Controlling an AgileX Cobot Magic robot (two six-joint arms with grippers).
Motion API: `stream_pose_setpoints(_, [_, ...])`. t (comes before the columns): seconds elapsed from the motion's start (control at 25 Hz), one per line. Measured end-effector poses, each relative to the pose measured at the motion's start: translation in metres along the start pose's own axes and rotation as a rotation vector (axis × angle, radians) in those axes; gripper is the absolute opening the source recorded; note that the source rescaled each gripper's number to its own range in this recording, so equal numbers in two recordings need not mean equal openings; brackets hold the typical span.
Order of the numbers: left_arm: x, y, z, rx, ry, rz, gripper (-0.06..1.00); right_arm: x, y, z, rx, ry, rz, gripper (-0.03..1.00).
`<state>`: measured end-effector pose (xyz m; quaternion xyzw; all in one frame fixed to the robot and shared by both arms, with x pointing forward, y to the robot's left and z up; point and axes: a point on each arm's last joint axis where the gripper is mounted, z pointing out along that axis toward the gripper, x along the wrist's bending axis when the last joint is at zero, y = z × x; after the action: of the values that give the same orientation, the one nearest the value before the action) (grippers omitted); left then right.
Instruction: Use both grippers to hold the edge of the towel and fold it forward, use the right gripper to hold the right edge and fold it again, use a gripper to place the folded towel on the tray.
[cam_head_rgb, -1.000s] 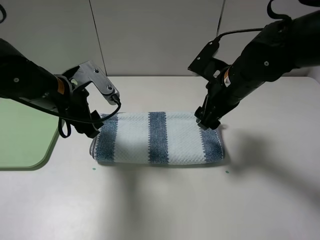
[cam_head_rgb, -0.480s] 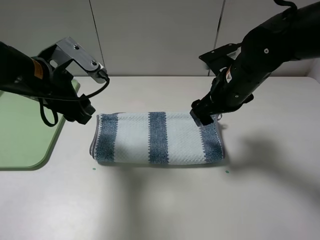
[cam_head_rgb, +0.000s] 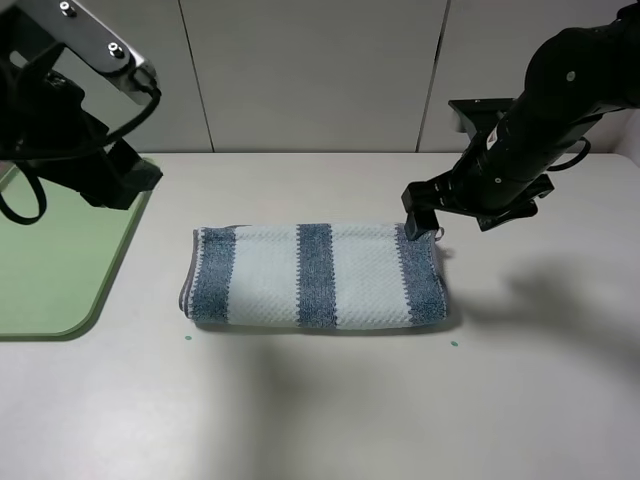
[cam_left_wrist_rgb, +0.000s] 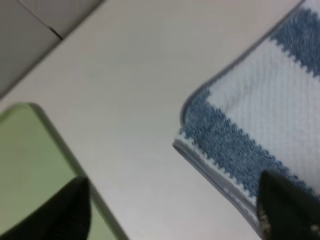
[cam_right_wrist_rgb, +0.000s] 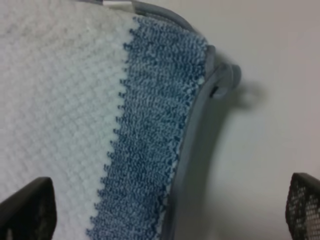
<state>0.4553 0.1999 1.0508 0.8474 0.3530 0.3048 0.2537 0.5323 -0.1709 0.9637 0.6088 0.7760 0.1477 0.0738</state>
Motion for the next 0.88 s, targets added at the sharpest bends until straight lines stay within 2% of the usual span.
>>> stream_pose_setpoints(0.12, [0.0015, -0.0001, -0.0032, -0.004, 0.013, 0.019, 0.88, 0.0005, 0.0005, 0.0000, -0.006, 0.005, 0.006, 1.00])
stream_pose_setpoints(0.24, [0.0026, -0.0024, -0.0033, 0.023, 0.025, 0.044, 0.97, 0.0006, 0.0013, 0.0000, -0.014, 0.007, 0.006, 1.00])
stream_pose_setpoints(0.88, [0.0029, -0.0031, -0.0033, 0.031, 0.028, 0.051, 1.00, 0.0009, 0.0021, 0.0000, -0.023, 0.010, 0.008, 1.00])
